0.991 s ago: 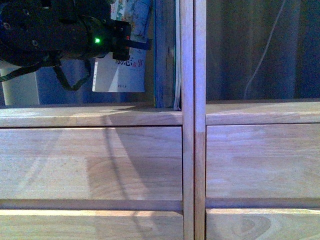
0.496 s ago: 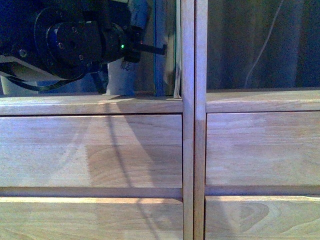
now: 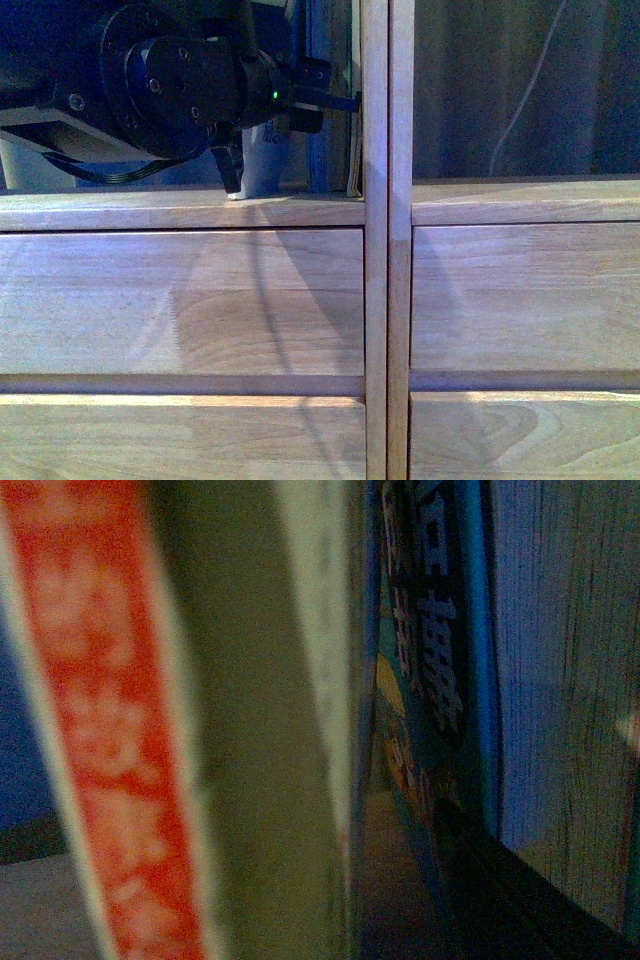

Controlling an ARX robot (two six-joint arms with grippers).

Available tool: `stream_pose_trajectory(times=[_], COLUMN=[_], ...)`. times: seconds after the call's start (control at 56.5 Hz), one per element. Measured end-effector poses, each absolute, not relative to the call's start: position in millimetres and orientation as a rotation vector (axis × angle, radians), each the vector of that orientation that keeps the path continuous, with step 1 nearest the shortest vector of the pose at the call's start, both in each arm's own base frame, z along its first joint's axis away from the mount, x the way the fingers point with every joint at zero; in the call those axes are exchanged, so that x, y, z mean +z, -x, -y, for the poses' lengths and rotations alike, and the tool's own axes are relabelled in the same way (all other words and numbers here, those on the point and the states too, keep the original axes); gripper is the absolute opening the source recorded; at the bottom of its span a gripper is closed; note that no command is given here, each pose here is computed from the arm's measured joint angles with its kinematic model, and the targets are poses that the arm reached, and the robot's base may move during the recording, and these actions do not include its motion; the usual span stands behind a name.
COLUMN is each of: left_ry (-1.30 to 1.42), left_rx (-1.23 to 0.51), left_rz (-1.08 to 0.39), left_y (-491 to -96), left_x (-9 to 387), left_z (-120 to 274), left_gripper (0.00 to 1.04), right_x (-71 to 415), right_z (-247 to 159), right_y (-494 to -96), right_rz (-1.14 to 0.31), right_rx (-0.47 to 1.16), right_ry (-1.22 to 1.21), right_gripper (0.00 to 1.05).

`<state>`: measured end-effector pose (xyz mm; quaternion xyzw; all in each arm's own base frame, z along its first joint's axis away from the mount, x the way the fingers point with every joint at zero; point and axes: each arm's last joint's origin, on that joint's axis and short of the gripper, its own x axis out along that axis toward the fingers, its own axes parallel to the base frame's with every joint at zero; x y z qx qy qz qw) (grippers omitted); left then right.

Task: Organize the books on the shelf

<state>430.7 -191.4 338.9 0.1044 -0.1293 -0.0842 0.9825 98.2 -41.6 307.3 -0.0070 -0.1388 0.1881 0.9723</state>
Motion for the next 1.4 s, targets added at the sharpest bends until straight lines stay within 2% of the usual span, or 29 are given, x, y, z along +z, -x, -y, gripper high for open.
stream_pose_trajectory(times=[0.177,0.212,0.248,0.69,0.903,1.115,1.257,1.327,1.398], left_ry=[-0.210,-0.200,-0.190,-0.067,-0.058,-0.023,0.004,0.029,0.021], left_rx=[-0.187,-0.194,-0.209,-0.332,-0.472,-0.423,-0.410,-0.226,-0.055], left_rz=[0.249,0.252,0.261,0.306,0.311,0.266,0.312,0.170,0.033], left_y=[-420.9,-415.0,-408.9,-331.4,-262.6,-177.5,-154.7,-153.3,-150.6], left_x=[334.2,334.5,336.1,356.0,349.3,331.9,335.2,330.8,309.5], left_z=[185.4,182.4,179.3,128.1,90.0,34.0,25.7,25.9,20.7], left_gripper=[0.88,0.96,0.99,0.97,0.97,0.97,0.97,0.87,0.74], right_x=[307.4,307.2,307.4,307.4,307.4,307.4,307.3,307.4,308.1], right_z=[41.5,41.5,41.5,41.5,41.5,41.5,41.5,41.4,41.1], right_y=[-98.1,-98.2,-98.1,-98.1,-98.1,-98.1,-98.1,-98.1,-98.6], right_rz=[0.280,0.280,0.281,0.281,0.281,0.280,0.281,0.281,0.279], right_rx=[0.380,0.380,0.380,0.380,0.380,0.380,0.380,0.379,0.340], right_ry=[0.014,0.014,0.015,0.015,0.015,0.015,0.015,0.014,0.006], right_gripper=[0.98,0.98,0.98,0.98,0.98,0.98,0.98,0.98,0.95])
